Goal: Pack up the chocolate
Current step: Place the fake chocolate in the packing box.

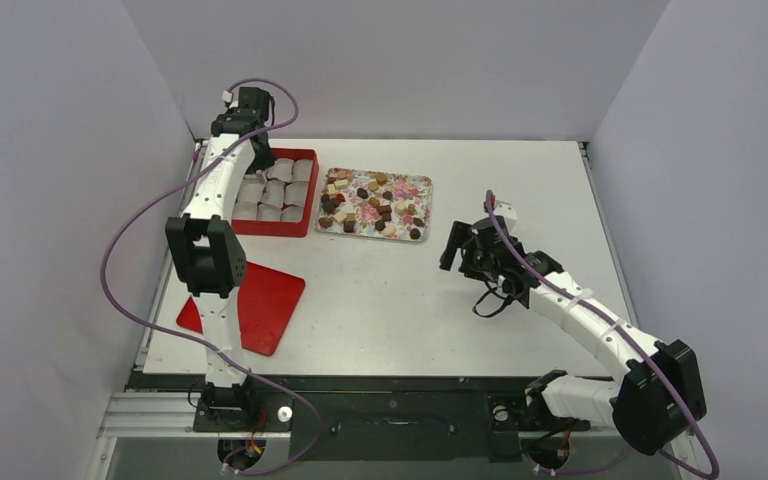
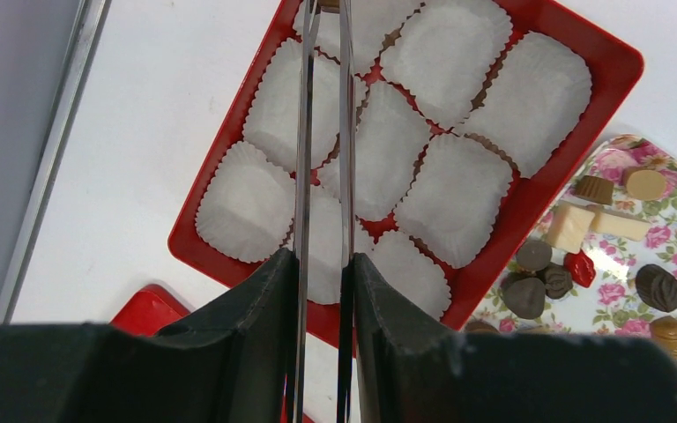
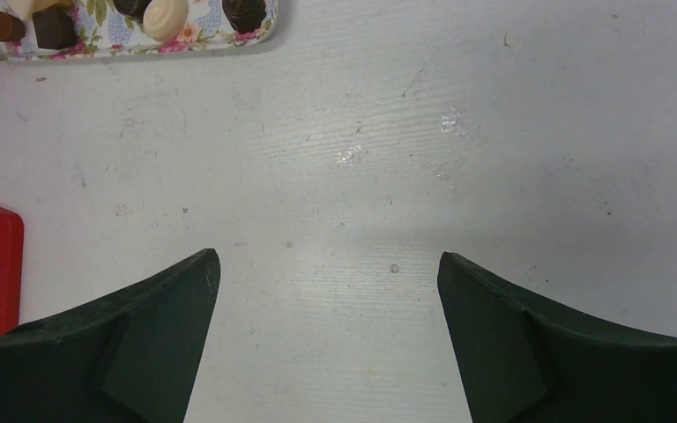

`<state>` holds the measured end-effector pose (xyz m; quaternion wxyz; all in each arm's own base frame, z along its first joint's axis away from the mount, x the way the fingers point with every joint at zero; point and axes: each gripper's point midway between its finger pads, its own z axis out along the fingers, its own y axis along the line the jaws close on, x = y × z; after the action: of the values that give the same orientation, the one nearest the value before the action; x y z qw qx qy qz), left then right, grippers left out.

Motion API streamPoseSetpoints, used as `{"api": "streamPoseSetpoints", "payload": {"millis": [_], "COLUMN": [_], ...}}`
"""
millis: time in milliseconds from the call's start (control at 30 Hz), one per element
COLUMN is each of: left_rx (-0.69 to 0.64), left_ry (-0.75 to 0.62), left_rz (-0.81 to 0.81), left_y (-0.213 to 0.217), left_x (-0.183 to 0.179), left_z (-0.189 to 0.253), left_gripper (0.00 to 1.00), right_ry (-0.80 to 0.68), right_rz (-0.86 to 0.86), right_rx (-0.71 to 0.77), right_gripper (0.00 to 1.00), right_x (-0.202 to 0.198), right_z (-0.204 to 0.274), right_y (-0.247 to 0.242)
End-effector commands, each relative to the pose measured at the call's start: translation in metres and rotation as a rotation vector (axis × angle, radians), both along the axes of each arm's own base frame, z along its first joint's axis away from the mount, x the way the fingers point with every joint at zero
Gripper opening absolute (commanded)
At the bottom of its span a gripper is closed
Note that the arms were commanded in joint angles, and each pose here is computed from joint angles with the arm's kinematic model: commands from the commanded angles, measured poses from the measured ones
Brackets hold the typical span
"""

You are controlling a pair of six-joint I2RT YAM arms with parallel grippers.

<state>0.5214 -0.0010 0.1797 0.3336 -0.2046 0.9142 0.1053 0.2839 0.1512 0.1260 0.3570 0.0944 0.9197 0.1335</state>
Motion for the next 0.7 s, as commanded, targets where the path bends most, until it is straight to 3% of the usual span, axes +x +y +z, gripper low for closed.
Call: {"api": "streamPoseSetpoints", "payload": {"millis": [0, 300, 667], "left_rx": [-0.011, -0.011, 0.001], "left_ry": [-0.05, -0.019, -0.011], "left_rz": [-0.029, -0.021, -0.029], "left_y": [0.0, 0.003, 0.005], "left_x": [0.015, 0.014, 0.016], "left_z": [0.012, -0.009, -0.015], "left_gripper": [0.15, 0.16, 0.3], "right_ry": [-0.063, -0.056, -0.064], "right_rz": [-0.007, -0.006, -0.01], "right_rx": [0.041, 0.036, 0.042], "right_gripper": [0.89, 0.89, 0.89], "right_x": [0.018, 0.02, 0.021], "right_z": [0.018, 0.015, 0.018], "right_y": [0.008, 0.01, 0.01]}}
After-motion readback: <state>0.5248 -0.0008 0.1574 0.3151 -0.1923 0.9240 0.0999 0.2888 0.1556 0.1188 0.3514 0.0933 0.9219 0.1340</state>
